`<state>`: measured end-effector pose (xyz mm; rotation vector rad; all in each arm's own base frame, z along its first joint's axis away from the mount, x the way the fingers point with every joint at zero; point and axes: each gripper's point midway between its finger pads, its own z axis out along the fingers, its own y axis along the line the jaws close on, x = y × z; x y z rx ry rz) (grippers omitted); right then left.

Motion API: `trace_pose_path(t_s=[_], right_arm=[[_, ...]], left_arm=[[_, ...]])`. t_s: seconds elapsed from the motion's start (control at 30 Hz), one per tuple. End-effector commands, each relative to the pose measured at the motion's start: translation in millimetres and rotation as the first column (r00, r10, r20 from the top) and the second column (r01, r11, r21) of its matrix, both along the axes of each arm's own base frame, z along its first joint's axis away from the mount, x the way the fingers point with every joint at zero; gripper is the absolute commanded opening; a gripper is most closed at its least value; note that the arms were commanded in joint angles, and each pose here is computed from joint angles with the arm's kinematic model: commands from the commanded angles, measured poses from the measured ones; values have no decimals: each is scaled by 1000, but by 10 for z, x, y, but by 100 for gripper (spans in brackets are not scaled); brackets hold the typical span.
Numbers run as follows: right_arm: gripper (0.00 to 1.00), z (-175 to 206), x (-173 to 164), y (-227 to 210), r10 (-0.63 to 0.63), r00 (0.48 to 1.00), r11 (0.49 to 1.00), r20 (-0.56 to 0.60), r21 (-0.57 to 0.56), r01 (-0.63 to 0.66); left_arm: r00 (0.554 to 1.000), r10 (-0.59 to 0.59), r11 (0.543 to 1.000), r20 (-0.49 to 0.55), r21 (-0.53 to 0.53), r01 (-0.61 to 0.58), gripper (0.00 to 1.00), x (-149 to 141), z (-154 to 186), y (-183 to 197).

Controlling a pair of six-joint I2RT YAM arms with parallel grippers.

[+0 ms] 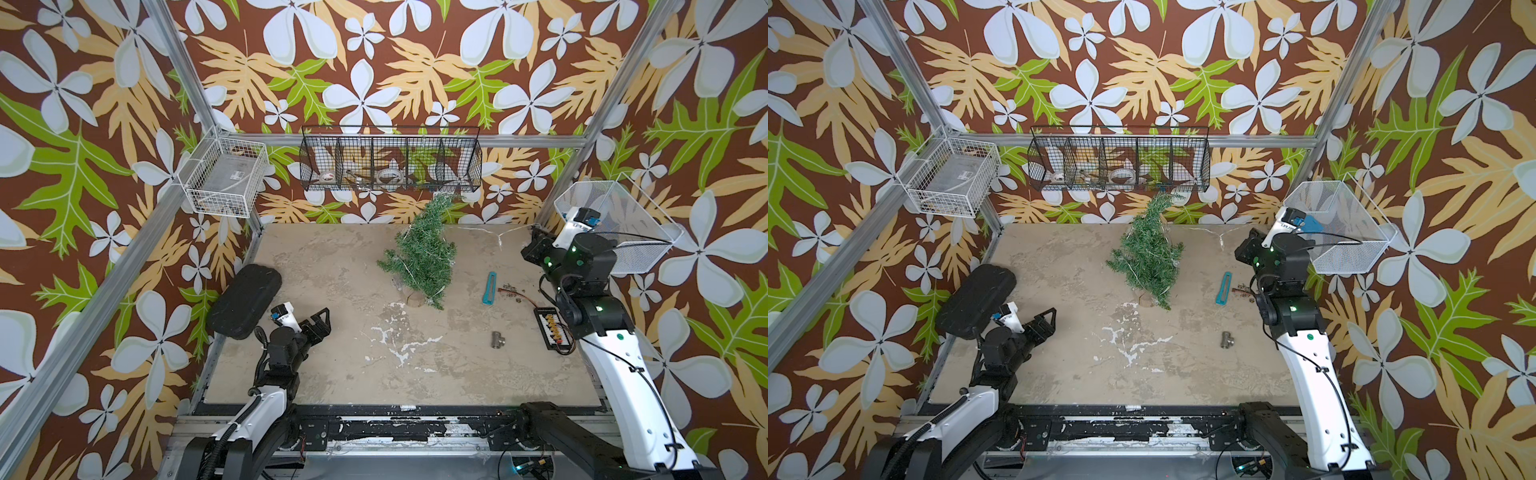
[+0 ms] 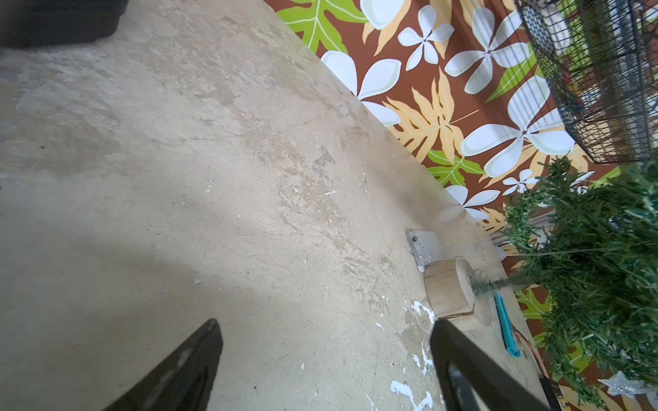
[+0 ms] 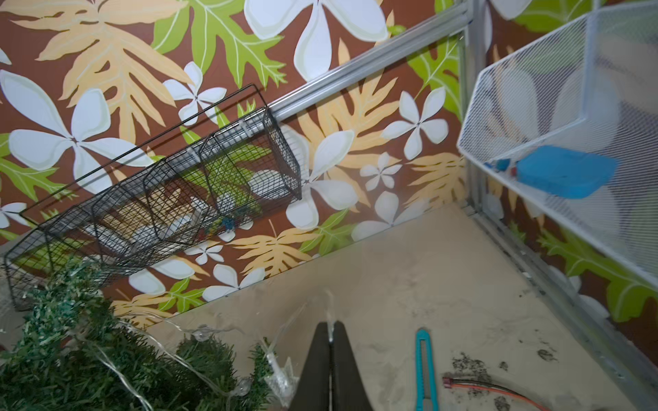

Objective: Remove string lights from the small christmas tree
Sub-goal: Remove the light string from the Christmas tree.

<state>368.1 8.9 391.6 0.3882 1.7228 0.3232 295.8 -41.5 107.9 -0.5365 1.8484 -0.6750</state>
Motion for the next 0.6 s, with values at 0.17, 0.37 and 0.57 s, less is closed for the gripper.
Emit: trace_pose_path(t_s=[0.17,0.37,0.57], right_arm=[[0,645,746,393,166,972,968,166,159,-192],[0,1155,1329,940,278,936,946,217,106,-306],[0,1654,1611,1840,479,814,846,328,76,-529]], left_arm=[[996,-54,998,75,-30,56,91,121,399,-343],[985,-161,986,60,53,158,91,186,448,-784],[973,-231,963,28,147,224,90,199,278,-946]])
